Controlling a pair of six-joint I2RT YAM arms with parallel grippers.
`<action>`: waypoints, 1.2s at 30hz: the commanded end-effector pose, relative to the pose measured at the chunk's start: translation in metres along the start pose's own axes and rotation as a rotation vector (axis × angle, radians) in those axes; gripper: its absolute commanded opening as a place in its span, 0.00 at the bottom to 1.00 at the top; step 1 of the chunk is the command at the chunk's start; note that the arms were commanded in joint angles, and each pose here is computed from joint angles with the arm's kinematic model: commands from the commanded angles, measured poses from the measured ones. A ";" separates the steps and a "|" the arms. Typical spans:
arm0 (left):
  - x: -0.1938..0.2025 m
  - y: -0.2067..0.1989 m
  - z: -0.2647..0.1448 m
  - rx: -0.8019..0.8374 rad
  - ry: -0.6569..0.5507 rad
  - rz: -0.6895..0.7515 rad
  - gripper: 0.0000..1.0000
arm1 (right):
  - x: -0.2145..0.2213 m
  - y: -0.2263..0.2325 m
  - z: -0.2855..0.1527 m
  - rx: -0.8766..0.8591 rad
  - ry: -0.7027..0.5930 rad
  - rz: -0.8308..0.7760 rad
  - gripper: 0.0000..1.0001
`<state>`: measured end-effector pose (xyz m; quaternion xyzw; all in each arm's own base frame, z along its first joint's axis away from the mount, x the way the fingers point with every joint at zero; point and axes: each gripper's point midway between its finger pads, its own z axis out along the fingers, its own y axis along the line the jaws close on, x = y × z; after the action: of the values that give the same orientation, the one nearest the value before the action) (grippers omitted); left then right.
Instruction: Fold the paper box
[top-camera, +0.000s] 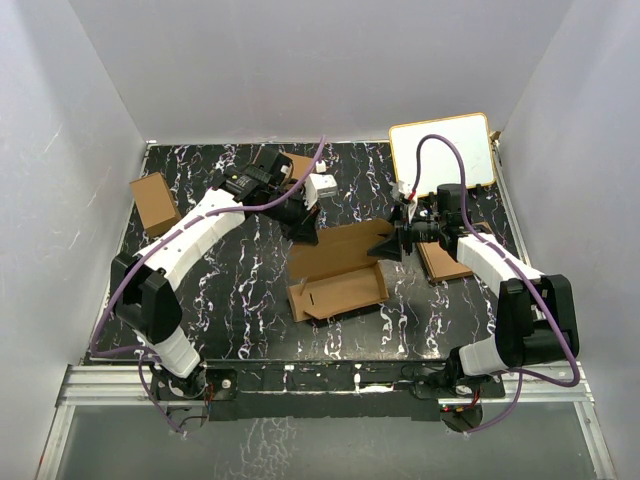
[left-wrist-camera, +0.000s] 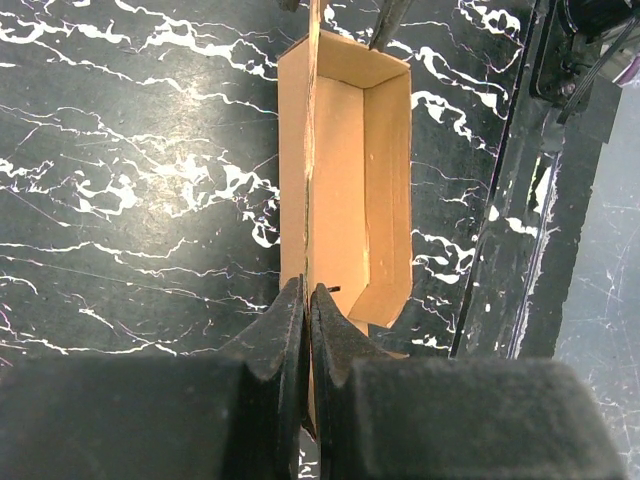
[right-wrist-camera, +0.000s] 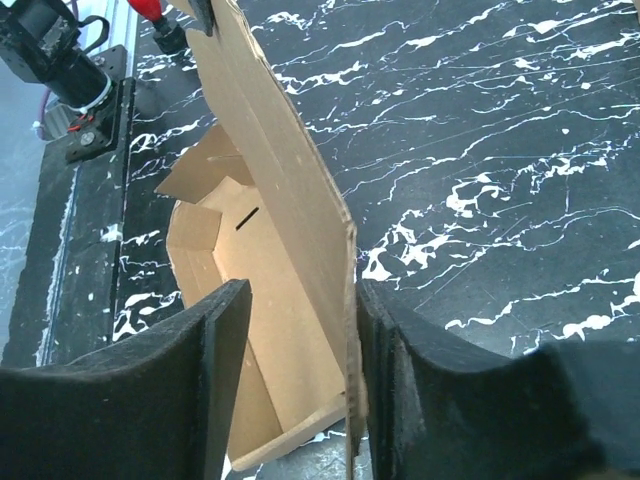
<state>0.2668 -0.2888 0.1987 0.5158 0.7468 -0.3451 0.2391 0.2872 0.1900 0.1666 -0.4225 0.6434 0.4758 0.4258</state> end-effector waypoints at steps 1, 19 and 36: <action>-0.012 -0.012 -0.007 0.037 -0.021 0.060 0.00 | -0.028 0.007 0.001 -0.079 -0.055 -0.135 0.45; -0.010 -0.009 -0.008 0.010 -0.017 0.088 0.00 | -0.035 0.017 -0.001 -0.121 -0.065 -0.129 0.08; -0.004 -0.007 -0.116 -0.564 -0.580 -0.205 0.86 | -0.041 0.010 -0.021 -0.050 -0.080 -0.173 0.08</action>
<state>0.2708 -0.2290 0.2295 0.3791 0.7891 -0.2409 0.4191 0.2836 0.1762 0.1811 -0.4182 0.6315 0.4899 0.4317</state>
